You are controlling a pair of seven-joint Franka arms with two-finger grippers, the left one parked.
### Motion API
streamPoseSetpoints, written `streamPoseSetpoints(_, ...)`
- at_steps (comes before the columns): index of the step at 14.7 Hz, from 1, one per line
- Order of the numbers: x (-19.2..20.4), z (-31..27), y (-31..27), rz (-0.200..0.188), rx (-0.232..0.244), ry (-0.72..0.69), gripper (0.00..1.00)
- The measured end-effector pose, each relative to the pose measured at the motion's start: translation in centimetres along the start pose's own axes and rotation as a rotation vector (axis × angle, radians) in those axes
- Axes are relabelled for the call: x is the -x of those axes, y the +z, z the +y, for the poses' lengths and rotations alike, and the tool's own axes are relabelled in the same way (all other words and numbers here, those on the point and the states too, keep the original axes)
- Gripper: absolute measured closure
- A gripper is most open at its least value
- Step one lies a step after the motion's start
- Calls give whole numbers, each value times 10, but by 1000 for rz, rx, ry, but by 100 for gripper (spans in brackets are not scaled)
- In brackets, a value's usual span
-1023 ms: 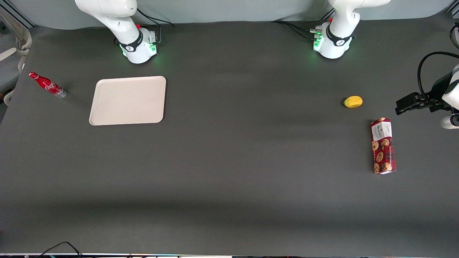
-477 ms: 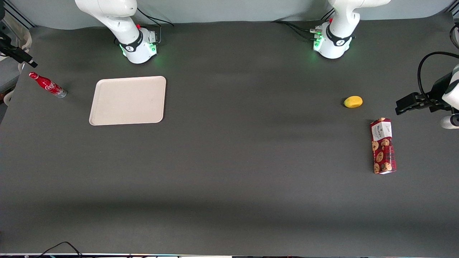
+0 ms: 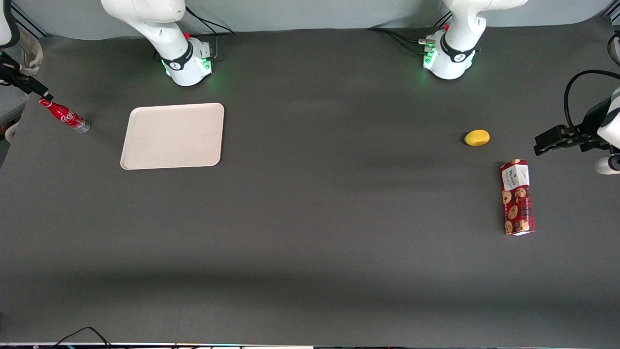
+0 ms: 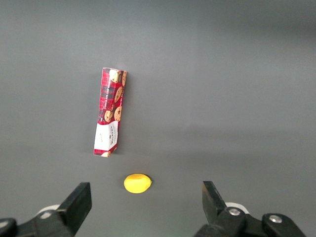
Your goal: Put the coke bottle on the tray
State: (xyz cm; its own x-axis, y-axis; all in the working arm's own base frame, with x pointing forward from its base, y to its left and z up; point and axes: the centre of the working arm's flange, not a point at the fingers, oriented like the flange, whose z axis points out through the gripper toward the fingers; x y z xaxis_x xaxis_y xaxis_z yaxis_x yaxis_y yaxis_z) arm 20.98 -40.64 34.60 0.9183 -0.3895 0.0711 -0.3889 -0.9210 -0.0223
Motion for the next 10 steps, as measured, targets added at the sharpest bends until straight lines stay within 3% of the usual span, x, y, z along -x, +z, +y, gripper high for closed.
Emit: streamPoseSetpoints(10,-7,-5,23,-62,10,16,0)
